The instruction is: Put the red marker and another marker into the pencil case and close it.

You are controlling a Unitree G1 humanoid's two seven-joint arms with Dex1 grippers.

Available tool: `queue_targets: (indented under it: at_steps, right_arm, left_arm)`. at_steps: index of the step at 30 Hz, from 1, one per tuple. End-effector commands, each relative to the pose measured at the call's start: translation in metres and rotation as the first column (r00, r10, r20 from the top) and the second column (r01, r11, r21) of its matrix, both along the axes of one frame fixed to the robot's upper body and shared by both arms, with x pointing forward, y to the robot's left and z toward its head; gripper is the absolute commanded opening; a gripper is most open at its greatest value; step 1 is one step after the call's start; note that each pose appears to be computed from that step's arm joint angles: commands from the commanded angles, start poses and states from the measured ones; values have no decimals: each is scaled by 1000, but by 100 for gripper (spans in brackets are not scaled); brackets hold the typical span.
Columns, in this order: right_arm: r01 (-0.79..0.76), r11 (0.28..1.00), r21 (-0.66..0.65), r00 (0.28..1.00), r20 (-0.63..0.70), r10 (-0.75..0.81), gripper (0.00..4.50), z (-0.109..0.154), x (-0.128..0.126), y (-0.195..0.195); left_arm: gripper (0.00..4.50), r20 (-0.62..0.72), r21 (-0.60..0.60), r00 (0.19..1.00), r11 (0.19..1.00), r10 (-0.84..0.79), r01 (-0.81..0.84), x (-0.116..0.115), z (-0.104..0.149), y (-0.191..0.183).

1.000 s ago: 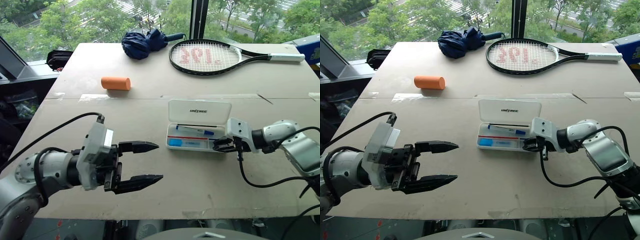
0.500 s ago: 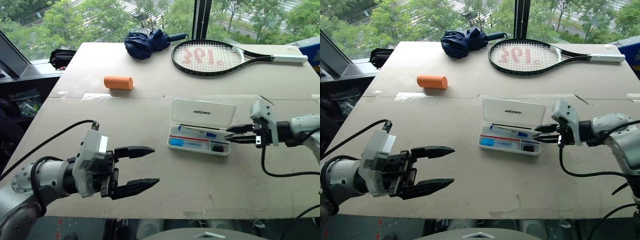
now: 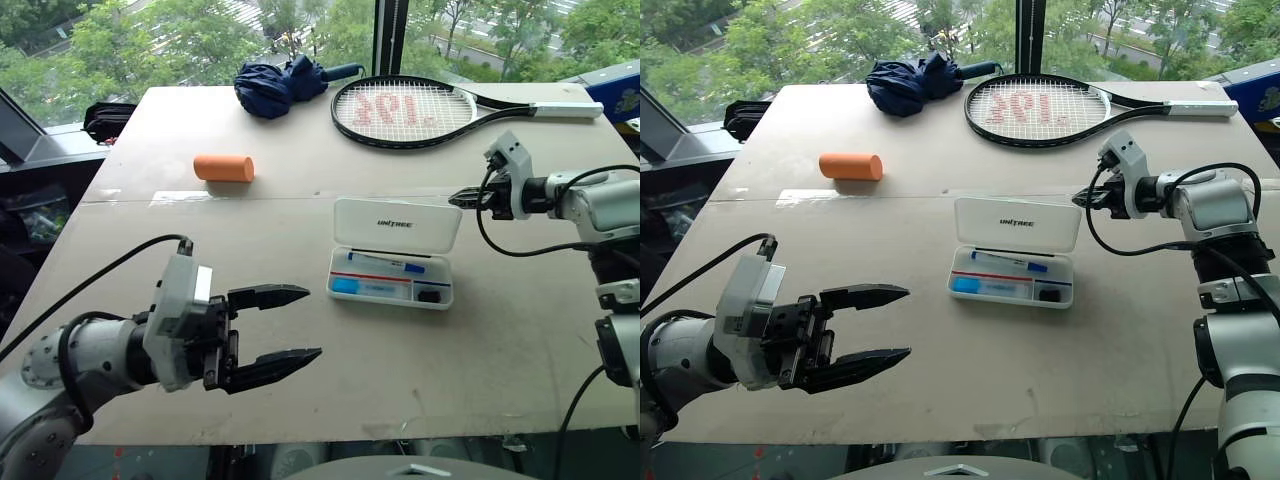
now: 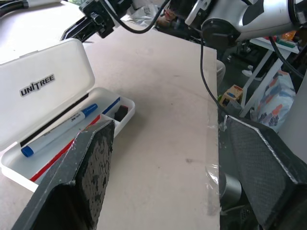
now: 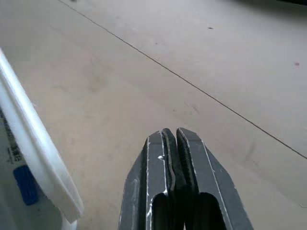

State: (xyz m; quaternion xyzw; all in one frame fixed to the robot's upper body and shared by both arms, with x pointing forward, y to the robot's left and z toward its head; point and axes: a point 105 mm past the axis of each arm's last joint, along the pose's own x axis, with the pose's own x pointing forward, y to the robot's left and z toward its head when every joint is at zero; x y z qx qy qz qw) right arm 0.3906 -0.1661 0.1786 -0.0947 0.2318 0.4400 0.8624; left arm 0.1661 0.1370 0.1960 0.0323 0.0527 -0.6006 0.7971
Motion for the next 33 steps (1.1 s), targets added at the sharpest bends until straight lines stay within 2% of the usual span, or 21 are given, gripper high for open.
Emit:
queue_targets:
  at_steps: [1,4,8,11,13,16,18,19,21,23,25,28,30,33]
  right_arm:
    - [-258,965,49,966,-10,258,7,23,-21,27]
    - [-415,909,41,909,-18,416,7,30,-46,42]
    - [-474,880,9,879,-46,474,7,15,-68,57]
    - [-474,876,-93,880,-58,471,7,-18,-79,66]
    - [-414,901,-133,910,-65,409,7,-42,-76,69]
    - [-315,895,-317,945,-22,325,7,-91,-65,53]
    - [-293,884,-365,948,12,319,7,-103,-63,46]
    - [-299,902,-311,944,42,328,7,-100,-69,46]
    - [-304,946,-113,936,151,319,7,-68,-86,49]
    - [-309,951,12,905,312,290,7,-34,-102,46]
    - [-280,958,61,912,327,246,7,-25,-115,31]
    - [-187,979,80,932,329,151,79,-31,-134,3]
    - [-114,989,90,943,322,79,164,-34,-151,-18]
    - [-55,998,-16,953,297,57,320,-47,-185,-48]
  left_arm:
    - [371,33,7,999,1000,2,-2,-7,7,-3]
    - [371,24,8,999,1000,29,-30,-12,5,-3]
    - [371,16,6,999,999,51,-52,-15,3,-3]
    - [371,14,2,998,998,65,-65,-16,3,-3]
    - [371,13,0,998,998,67,-67,-15,3,-4]
    - [371,9,-1,998,998,67,-67,-14,2,-5]
    - [371,8,-2,998,998,67,-67,-14,1,-6]
    - [371,5,-1,997,997,71,-71,-12,1,-6]
    - [371,3,19,995,995,99,-99,-8,-3,-3]
    - [371,13,63,989,986,151,-151,0,-11,2]
    - [371,7,95,979,975,202,-202,7,-20,8]
    - [371,-14,123,969,962,246,-243,8,-33,20]
    - [371,-37,136,962,955,272,-265,5,-41,31]
    - [371,-72,161,951,944,301,-287,-1,-51,49]
